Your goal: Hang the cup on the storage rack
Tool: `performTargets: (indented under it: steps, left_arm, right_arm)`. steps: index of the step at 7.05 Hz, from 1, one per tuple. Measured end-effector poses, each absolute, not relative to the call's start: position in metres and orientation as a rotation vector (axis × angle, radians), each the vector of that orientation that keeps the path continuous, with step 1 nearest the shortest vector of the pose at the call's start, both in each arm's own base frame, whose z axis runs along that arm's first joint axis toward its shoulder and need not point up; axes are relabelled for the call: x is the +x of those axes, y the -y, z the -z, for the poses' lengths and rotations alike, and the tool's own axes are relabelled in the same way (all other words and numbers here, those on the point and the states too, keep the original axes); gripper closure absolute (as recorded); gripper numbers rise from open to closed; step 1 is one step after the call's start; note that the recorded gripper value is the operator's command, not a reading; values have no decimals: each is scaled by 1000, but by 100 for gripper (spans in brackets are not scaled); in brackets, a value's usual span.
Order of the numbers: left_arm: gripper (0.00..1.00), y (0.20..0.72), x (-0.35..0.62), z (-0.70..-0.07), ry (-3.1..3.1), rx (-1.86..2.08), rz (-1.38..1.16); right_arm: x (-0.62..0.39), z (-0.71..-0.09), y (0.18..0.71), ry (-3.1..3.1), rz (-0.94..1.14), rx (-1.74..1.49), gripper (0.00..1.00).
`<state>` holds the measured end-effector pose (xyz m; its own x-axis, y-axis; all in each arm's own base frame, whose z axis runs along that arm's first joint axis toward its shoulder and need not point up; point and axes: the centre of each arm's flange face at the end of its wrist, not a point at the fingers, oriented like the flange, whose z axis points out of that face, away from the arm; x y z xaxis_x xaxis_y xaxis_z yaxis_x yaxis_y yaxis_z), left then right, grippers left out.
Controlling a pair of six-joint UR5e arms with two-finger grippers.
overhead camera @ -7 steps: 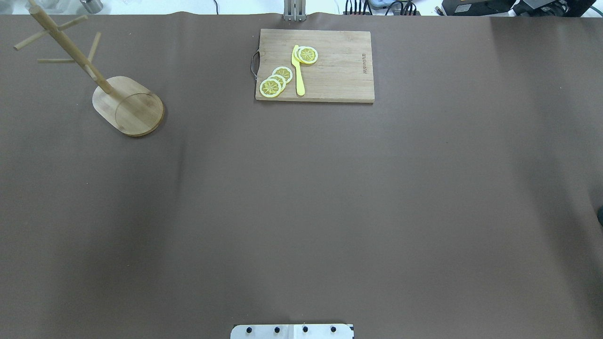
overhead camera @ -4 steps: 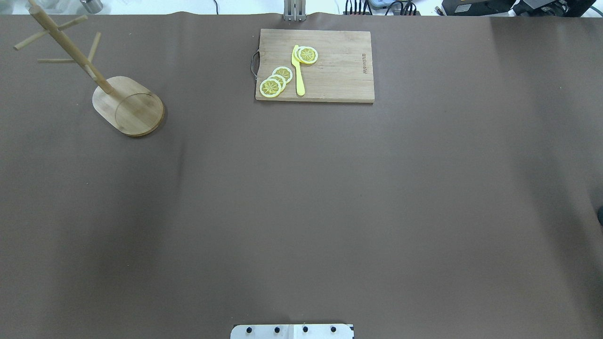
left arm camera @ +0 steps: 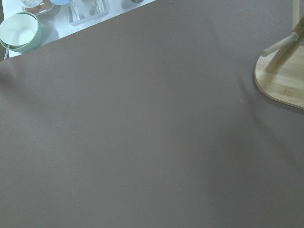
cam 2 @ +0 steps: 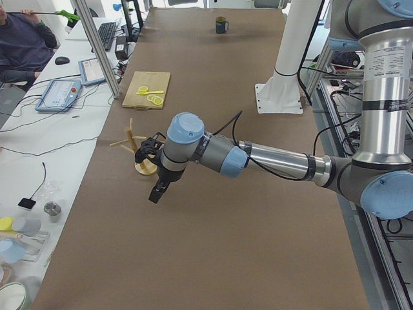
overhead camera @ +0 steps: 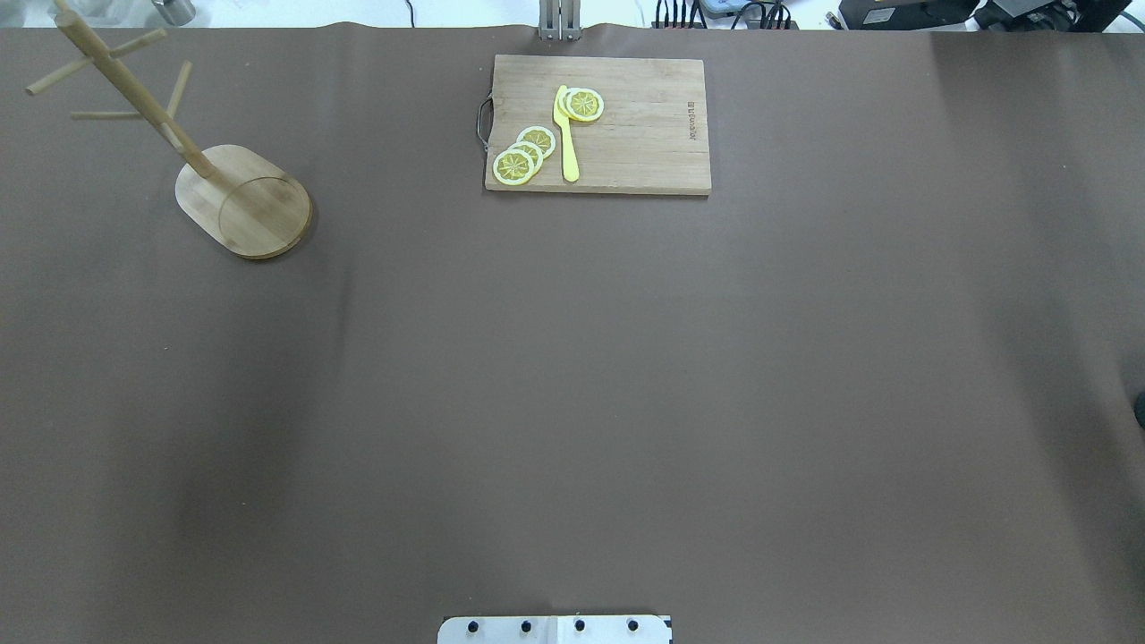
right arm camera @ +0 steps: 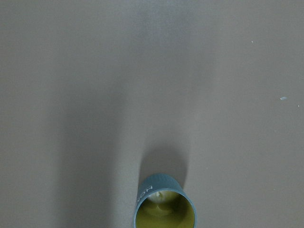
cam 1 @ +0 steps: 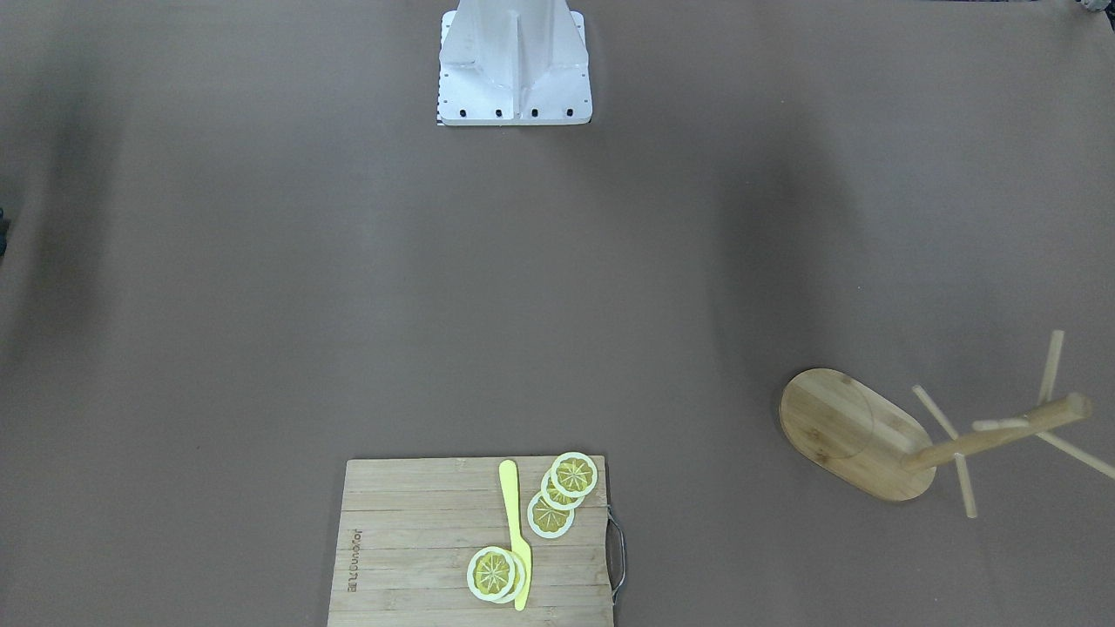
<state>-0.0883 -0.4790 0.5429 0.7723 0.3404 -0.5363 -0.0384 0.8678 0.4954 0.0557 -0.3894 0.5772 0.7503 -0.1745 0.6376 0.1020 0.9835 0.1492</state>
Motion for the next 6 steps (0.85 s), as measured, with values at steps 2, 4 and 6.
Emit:
performTargets:
  steps: [2, 4, 6]
  left_arm:
    - [1, 476, -88, -542, -665, 502, -220]
    - [1, 475, -87, -539, -675, 508, -224]
    - [1, 475, -87, -537, -677, 513, -226]
  right_arm:
    - [51, -610, 388, 688, 161, 91, 0]
    - [46, -680, 383, 684, 188, 137, 0]
    - [38, -716, 370, 693, 216, 153, 0]
